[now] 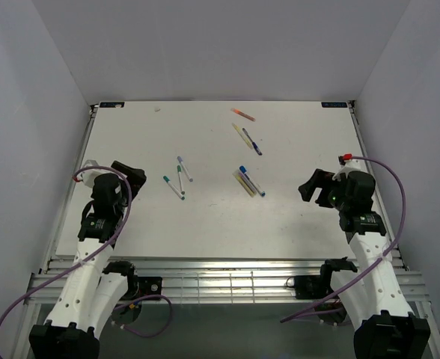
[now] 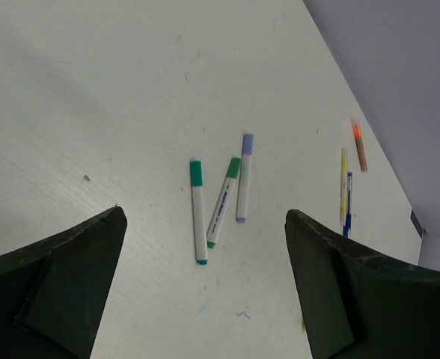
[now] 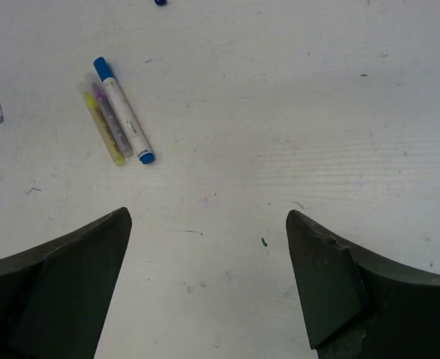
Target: Open the pen caps
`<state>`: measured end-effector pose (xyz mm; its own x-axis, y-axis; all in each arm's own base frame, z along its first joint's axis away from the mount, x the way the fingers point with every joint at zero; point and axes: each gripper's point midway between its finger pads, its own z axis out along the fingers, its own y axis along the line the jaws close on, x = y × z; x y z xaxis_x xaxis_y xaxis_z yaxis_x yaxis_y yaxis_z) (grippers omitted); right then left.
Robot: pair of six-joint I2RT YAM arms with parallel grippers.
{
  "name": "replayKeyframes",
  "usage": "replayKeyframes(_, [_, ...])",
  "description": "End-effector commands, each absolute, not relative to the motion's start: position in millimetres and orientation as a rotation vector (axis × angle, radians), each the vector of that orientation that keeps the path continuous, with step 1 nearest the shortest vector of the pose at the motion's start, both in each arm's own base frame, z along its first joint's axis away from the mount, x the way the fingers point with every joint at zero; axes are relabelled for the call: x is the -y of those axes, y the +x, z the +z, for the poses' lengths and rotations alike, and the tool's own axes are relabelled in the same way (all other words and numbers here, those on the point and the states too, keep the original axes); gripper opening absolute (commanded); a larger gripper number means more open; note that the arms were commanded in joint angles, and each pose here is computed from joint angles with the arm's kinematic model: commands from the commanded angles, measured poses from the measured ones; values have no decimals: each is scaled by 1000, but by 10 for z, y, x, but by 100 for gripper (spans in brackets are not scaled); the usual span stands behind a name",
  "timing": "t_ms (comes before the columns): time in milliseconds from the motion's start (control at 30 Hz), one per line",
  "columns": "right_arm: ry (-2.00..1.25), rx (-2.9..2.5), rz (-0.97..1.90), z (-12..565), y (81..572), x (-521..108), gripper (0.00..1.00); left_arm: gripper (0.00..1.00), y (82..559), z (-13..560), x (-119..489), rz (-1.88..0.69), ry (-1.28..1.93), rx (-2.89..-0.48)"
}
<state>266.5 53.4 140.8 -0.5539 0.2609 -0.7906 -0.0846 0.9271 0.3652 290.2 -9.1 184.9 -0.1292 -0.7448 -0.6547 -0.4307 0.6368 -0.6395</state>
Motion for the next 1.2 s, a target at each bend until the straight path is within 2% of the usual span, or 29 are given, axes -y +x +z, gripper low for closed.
replayKeyframes(0, [124,-2069,386,1726,2664,-445,90,98,2749,1812,375,-470,-859,-1918])
replayKeyframes(100, [217,-2083,331,1804,2642,-332,90,98,2717,1807,440,-519,-878,-1926])
replayKeyframes(333, [194,-2173,295,1853,2678,-299,90,96,2737,1800,499,-525,-851,-1983])
replayKeyframes(600, [85,-2276,439,1605,2781,-545,90,96,2722,1562,543,-493,-852,-2108])
replayKeyframes(700, [17,-2322,492,1469,2778,-815,90,96,2734,1554,570,-503,-830,-2120])
replayKeyframes(967, [-374,-2357,664,1395,2505,-2067,94,94,2700,1450,693,-551,-773,-2203])
replayKeyframes(1167, [-480,-2392,640,1244,2694,-2629,99,93,2700,1268,657,-512,-813,-2235])
